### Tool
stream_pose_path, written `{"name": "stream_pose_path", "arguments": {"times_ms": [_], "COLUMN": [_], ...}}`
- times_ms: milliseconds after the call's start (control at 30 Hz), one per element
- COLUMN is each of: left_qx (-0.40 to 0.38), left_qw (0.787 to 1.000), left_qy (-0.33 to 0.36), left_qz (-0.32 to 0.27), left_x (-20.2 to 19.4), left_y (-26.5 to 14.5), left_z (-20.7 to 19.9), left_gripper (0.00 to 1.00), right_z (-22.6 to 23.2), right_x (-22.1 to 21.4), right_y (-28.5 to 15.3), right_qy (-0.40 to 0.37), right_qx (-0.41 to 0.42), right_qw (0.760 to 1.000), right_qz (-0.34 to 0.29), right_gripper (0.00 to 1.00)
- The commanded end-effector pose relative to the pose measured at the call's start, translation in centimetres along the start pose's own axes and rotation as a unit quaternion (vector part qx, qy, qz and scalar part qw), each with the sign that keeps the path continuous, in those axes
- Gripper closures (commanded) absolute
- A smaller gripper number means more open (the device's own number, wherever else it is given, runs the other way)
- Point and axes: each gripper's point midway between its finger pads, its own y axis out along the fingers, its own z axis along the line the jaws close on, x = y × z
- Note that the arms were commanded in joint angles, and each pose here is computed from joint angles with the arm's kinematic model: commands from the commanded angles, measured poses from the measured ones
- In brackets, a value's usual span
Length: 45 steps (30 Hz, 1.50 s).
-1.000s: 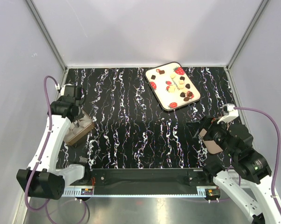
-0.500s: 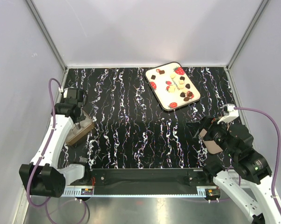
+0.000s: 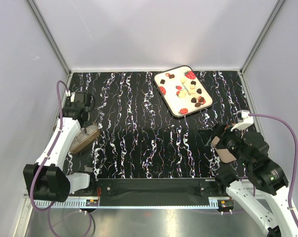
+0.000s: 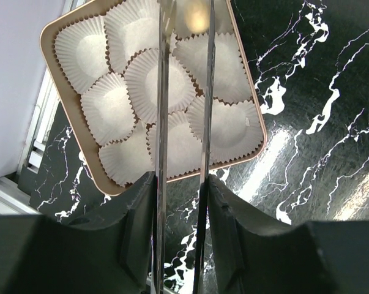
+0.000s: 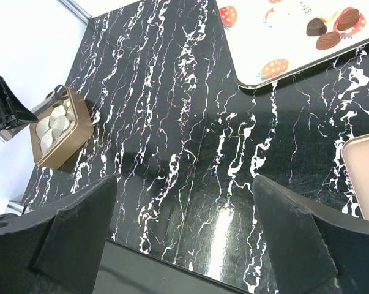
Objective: Pack the chocolate
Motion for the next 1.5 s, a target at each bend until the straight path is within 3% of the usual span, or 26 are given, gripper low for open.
{"name": "stream_pose_path", "arguments": {"times_ms": [0, 333, 533, 733, 1000, 1133, 1467], "left_qx": [0.008, 0.009, -0.079, -0.190, -0.299, -0.318, -0.383], "left_qw": [1.000, 0.998, 0.991, 0.969, 0.925, 0.905, 0.875], "left_qy": [-0.008, -0.025, -0.022, 0.048, 0.171, 0.232, 0.256], "left_qz": [-0.027, -0.064, -0.108, -0.150, -0.160, -0.163, -0.148], "left_x": [1.3, 4.3, 7.3, 8.4, 5.0, 3.0, 0.4], "left_y": [0.4, -3.2, -7.8, -13.1, -17.3, -16.6, -14.5], "left_z": [0.1, 1.4, -0.7, -9.6, -24.1, -30.6, -40.2], "left_gripper": [0.59, 0.58, 0.59, 0.59, 0.59, 0.59, 0.53], "right_z": [0.4, 0.4, 0.6, 0.5, 0.0, -0.2, -0.5], "right_x": [1.3, 1.5, 1.6, 1.4, 1.5, 1.3, 1.8], "right_y": [-0.5, -0.7, -0.7, -0.5, -0.6, -0.2, -0.3], "right_qy": [-0.005, 0.003, 0.012, 0.020, 0.025, 0.027, 0.015], "right_qx": [0.001, -0.002, 0.000, -0.009, -0.023, -0.028, -0.040], "right_qw": [1.000, 1.000, 1.000, 1.000, 0.999, 0.999, 0.999], "right_qz": [-0.020, -0.021, -0.018, -0.010, -0.014, -0.009, -0.016], "right_gripper": [0.00, 0.00, 0.00, 0.00, 0.00, 0.00, 0.00]}}
